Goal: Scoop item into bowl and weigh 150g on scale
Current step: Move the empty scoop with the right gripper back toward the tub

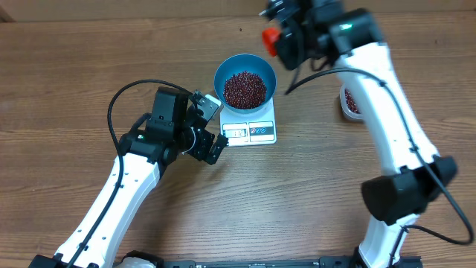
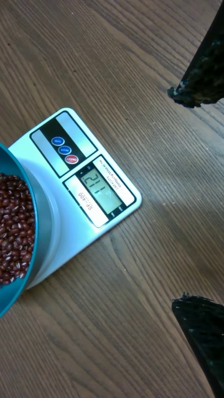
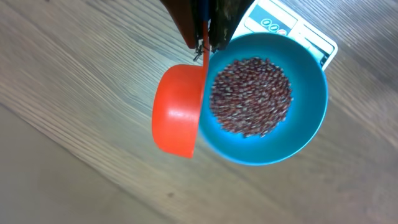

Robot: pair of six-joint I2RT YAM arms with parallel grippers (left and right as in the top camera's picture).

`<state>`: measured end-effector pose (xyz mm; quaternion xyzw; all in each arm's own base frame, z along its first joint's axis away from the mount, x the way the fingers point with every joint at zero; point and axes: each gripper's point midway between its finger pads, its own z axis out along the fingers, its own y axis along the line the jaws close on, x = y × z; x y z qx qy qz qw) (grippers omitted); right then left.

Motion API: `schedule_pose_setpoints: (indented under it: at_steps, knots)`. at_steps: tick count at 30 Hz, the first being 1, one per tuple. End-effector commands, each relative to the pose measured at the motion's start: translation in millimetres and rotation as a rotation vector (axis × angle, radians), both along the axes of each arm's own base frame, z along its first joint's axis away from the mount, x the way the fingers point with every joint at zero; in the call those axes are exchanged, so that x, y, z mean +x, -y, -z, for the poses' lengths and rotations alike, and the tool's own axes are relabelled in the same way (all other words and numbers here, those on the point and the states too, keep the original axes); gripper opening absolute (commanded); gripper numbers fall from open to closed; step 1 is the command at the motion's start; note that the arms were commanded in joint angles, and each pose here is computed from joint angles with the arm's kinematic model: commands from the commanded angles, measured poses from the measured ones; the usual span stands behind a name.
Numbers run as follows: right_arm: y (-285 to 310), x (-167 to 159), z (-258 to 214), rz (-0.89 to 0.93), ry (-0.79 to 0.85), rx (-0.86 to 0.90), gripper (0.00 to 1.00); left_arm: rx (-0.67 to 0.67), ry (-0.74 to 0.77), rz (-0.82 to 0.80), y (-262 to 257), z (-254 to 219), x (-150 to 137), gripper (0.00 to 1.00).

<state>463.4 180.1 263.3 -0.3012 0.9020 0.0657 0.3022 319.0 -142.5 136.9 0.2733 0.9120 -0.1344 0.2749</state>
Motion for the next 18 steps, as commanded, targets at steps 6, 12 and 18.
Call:
schedule_pose_setpoints:
  at_steps: [6,12,18]
  knots:
    - [105.0,-9.9,-55.9,0.248,0.015,0.145,0.04,-0.003,-0.012,-0.007,0.3,2.7,-0.2,1.00]
    - [183.0,-30.7,-30.5,0.434,-0.129,0.122,0.04,-0.003,-0.012,-0.007,0.3,2.7,-0.2,0.99]
    - [233.2,-49.7,3.4,0.561,-0.252,0.120,0.04,-0.003,-0.012,-0.007,0.3,2.8,-0.3,1.00]
